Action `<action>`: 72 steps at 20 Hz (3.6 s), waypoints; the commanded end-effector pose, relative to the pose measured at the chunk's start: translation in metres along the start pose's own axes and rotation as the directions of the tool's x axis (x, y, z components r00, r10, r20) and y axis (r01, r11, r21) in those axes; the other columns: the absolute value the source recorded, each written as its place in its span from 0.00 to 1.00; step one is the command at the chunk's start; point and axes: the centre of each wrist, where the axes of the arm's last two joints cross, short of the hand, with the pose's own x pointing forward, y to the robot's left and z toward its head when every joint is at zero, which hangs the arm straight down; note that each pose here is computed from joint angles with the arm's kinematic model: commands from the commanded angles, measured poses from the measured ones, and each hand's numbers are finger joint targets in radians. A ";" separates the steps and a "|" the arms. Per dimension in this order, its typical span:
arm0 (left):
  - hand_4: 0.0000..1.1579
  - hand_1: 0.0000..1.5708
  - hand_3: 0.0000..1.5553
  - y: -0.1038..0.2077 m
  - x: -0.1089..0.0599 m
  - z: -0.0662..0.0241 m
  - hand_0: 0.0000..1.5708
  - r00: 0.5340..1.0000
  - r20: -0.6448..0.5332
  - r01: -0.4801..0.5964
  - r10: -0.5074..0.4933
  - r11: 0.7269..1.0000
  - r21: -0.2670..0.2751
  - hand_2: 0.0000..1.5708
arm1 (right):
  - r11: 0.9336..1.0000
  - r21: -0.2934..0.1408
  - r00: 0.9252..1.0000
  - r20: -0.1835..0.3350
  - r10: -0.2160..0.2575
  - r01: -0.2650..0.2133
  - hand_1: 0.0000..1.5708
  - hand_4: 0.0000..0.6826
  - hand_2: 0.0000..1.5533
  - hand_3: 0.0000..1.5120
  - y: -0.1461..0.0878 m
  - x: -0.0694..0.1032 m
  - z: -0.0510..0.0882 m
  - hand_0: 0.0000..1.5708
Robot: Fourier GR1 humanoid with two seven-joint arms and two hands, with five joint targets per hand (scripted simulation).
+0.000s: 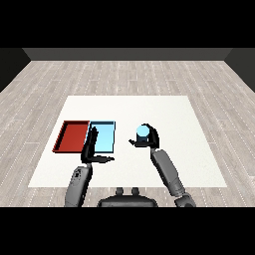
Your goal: Pick the blue can and put it in the blue box
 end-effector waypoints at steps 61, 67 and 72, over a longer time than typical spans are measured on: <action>0.00 0.00 0.00 -0.128 -0.038 -0.0516 0.00 0.983 -0.165 -0.103 0.078 0.983 -0.149 0.00 | 0.977 0.197 0.993 0.059 -0.100 0.087 0.91 0.80 0.94 0.91 0.034 0.038 0.000 0.91; 0.00 0.00 0.00 -0.144 -0.018 -0.0454 0.00 0.985 -0.152 -0.109 0.084 0.980 -0.166 0.00 | 0.974 0.198 0.990 0.061 -0.127 0.113 0.93 0.77 0.94 0.90 0.057 0.036 -0.002 0.93; 0.00 0.00 0.00 -0.135 -0.043 -0.0546 0.00 0.987 -0.153 -0.086 0.059 0.981 -0.176 0.00 | 0.973 0.219 0.992 0.080 -0.094 0.074 0.91 0.76 0.93 0.89 0.083 0.034 -0.009 0.91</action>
